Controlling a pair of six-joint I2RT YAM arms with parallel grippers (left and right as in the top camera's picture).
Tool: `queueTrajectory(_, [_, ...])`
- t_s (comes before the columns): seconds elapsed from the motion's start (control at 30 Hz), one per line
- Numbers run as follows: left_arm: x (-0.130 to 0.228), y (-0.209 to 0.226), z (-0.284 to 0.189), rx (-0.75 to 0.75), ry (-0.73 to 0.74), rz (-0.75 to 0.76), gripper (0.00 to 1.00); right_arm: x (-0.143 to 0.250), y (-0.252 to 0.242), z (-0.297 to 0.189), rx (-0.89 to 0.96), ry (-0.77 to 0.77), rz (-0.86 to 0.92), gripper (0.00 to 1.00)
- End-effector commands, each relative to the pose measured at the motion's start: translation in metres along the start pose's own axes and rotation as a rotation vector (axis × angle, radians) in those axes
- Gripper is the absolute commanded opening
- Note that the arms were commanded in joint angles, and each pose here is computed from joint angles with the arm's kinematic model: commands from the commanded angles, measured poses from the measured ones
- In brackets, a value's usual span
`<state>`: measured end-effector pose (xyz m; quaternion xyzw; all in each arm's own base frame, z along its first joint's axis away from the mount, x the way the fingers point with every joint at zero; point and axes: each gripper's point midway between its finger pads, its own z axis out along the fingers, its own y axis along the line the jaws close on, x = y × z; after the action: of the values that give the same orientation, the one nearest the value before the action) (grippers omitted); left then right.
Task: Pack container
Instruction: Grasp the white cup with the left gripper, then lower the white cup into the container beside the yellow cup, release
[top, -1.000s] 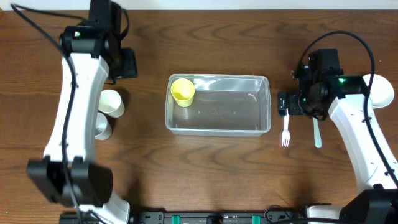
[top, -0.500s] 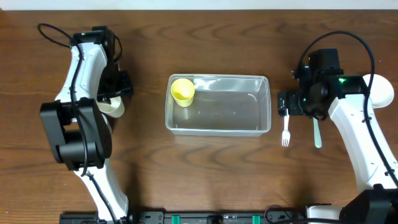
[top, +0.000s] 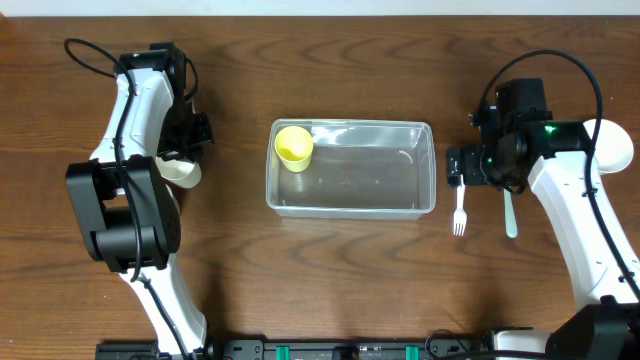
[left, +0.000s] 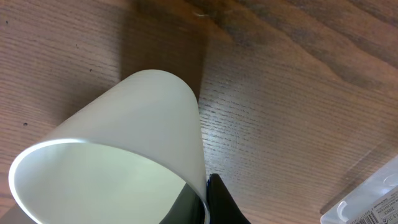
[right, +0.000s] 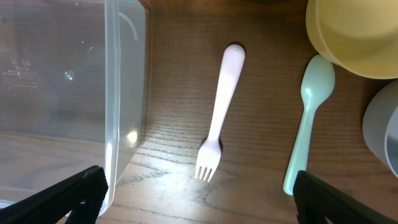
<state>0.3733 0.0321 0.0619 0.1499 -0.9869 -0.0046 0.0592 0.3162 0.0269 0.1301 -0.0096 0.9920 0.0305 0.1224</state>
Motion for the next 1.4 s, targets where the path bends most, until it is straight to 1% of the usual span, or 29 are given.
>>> queueTrajectory(0.0, [0.002, -0.001, 0.0, 0.006, 0.006, 0.003, 0.06, -0.005, -0.003, -0.002, 0.009, -0.011, 0.008, 0.97])
queueTrajectory(0.13, [0.002, -0.012, -0.028, 0.013, -0.04, 0.031, 0.06, -0.005, -0.003, -0.002, 0.009, -0.011, 0.008, 0.97])
queueTrajectory(0.2, [0.002, -0.022, -0.053, 0.024, -0.095, 0.058, 0.06, -0.005, -0.003, -0.002, 0.009, -0.011, 0.008, 0.97])
queueTrajectory(0.3, [0.012, -0.045, -0.104, 0.051, -0.21, 0.121, 0.06, -0.005, -0.003, -0.002, 0.008, -0.011, 0.008, 0.97])
queueTrajectory(0.37, [0.025, -0.06, -0.135, 0.073, -0.284, 0.169, 0.06, -0.005, -0.003, -0.002, 0.009, -0.011, 0.008, 0.97])
queueTrajectory(0.47, [0.054, -0.088, -0.174, 0.114, -0.385, 0.265, 0.06, -0.005, -0.003, -0.002, 0.009, -0.012, 0.008, 0.97])
queueTrajectory(0.53, [0.077, -0.108, -0.187, 0.135, -0.416, 0.332, 0.06, -0.006, -0.003, -0.002, 0.008, -0.014, 0.008, 0.97])
queueTrajectory(0.6, [0.099, -0.126, -0.191, 0.147, -0.412, 0.387, 0.06, -0.006, -0.003, -0.002, 0.008, -0.015, 0.008, 0.97])
queueTrajectory(0.7, [0.131, -0.154, -0.184, 0.14, -0.373, 0.505, 0.06, -0.006, -0.003, -0.002, 0.008, -0.014, 0.008, 0.97])
queueTrajectory(0.83, [0.155, -0.176, -0.16, 0.111, -0.308, 0.602, 0.06, -0.005, -0.003, -0.002, 0.009, -0.01, 0.009, 0.97])
queueTrajectory(0.93, [0.159, -0.178, -0.136, 0.08, -0.255, 0.619, 0.06, -0.005, -0.003, -0.002, 0.009, -0.01, 0.009, 0.97])
queueTrajectory(1.17, [0.161, -0.166, -0.069, 0.016, -0.151, 0.604, 0.06, -0.005, -0.003, -0.002, 0.009, -0.01, 0.009, 0.97])
queueTrajectory(1.37, [0.159, -0.164, -0.032, 0.004, -0.131, 0.603, 0.06, -0.004, -0.003, -0.002, 0.009, -0.009, 0.009, 0.97])
